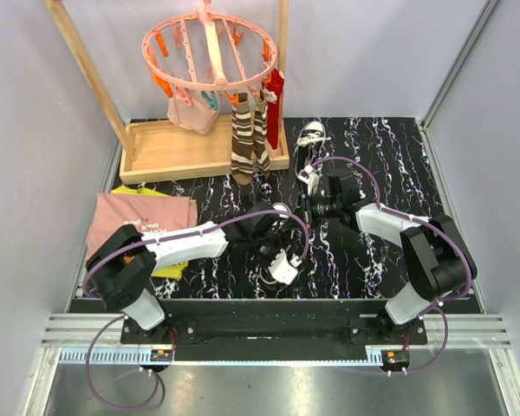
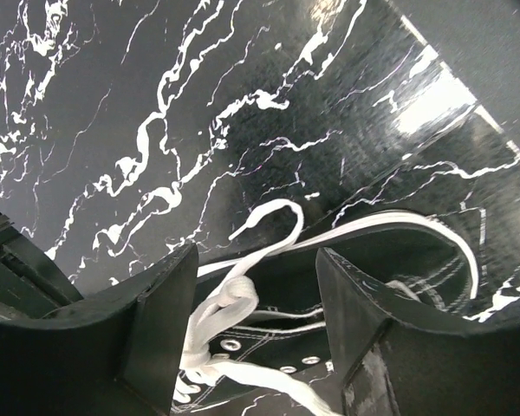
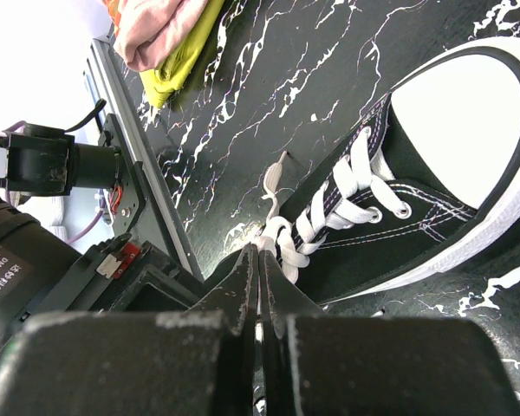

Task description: Tie the shoes

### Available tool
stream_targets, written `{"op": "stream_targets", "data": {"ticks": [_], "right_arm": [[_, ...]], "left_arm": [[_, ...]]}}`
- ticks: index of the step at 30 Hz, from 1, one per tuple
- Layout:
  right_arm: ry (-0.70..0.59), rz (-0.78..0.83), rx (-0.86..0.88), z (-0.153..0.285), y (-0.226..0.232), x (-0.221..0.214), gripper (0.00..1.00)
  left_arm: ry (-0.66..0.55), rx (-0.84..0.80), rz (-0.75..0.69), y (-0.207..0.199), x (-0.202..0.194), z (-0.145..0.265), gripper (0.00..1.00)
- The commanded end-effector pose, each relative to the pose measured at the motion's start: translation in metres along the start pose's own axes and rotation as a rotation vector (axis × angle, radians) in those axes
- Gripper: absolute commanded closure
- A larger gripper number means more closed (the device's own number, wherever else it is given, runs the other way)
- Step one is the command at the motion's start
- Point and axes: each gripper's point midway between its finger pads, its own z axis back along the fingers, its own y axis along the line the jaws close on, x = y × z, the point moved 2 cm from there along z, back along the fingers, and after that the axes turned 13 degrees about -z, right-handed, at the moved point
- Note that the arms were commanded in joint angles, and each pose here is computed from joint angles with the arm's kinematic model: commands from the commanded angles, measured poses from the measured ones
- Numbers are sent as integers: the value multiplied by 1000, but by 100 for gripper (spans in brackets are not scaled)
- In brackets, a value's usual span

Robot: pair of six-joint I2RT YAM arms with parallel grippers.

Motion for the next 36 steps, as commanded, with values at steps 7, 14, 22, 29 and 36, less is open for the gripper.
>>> {"op": "stream_targets", "data": {"ticks": [7,14,22,29,36], "right_arm": [[-16,44,35,-2,8,10,100],[-16,46,37,-2,9,10,100],[-17,48,39,-2,10,10,100],[-24,53,38,0,12,12,100],[-44,48,23,9,11,12,100]], "left_arm": [[66,57,-119,27,-11,-1,44],[77,79,-110,31,-21,0,52],[42,120,-59,33,-19,12,76],[20,127,6,28,-12,25,100],[-22,51,90,1,-9,33,100]]}}
